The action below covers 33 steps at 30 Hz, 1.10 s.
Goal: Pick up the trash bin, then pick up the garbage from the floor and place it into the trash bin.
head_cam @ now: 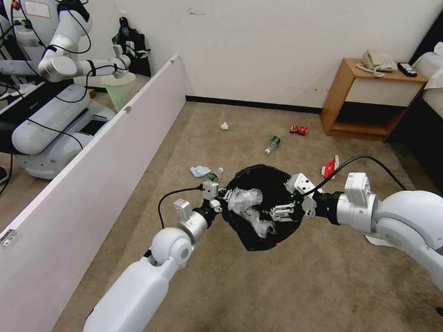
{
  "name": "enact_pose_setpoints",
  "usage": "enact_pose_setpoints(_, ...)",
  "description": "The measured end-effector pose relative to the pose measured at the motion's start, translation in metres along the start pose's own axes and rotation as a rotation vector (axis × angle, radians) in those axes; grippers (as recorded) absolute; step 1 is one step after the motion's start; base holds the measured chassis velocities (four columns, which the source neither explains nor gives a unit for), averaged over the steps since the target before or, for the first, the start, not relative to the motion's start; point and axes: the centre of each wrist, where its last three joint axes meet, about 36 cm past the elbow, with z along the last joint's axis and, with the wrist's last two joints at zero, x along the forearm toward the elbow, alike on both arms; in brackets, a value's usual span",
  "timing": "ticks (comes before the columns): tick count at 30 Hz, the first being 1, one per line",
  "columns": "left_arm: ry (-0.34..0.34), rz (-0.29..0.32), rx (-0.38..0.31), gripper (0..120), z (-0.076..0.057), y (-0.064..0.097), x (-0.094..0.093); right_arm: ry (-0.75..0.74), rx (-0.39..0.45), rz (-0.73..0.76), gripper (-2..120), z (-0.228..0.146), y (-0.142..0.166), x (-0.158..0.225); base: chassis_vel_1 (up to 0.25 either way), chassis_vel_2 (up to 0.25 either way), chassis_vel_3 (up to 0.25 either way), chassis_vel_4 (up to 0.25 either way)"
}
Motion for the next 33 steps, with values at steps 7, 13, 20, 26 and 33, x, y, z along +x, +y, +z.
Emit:
enact_pose_setpoints(7,-0.001,-0.001,-0.002,3,-0.001,0.002,0.000,0.021,-0.023,0.007,100,0.002,-0.001,0.000,0.000,0.000,0.000,0.000)
enact_pose_setpoints(13,-0.004,0.000,0.001,3,-0.001,0.002,-0.001,0.086,-0.146,0.020,100,-0.002,0.005,0.001,0.000,0.000,0.000,0.000)
enact_pose_setpoints(20,-0.005,0.000,0.001,3,0.000,0.002,-0.001,0.092,-0.219,0.043,100,0.001,0.008,-0.001,0.000,0.000,0.000,0.000)
enact_pose_setpoints(26,-0.005,0.000,0.002,3,0.000,0.002,-0.001,0.087,-0.227,0.046,100,0.002,0.007,-0.002,0.000,0.000,0.000,0.000)
enact_pose_setpoints(33,-0.004,-0.001,0.003,3,0.002,0.001,0.000,0.040,-0.533,0.002,100,0.002,0.013,-0.007,0.000,0.000,0.000,0.000)
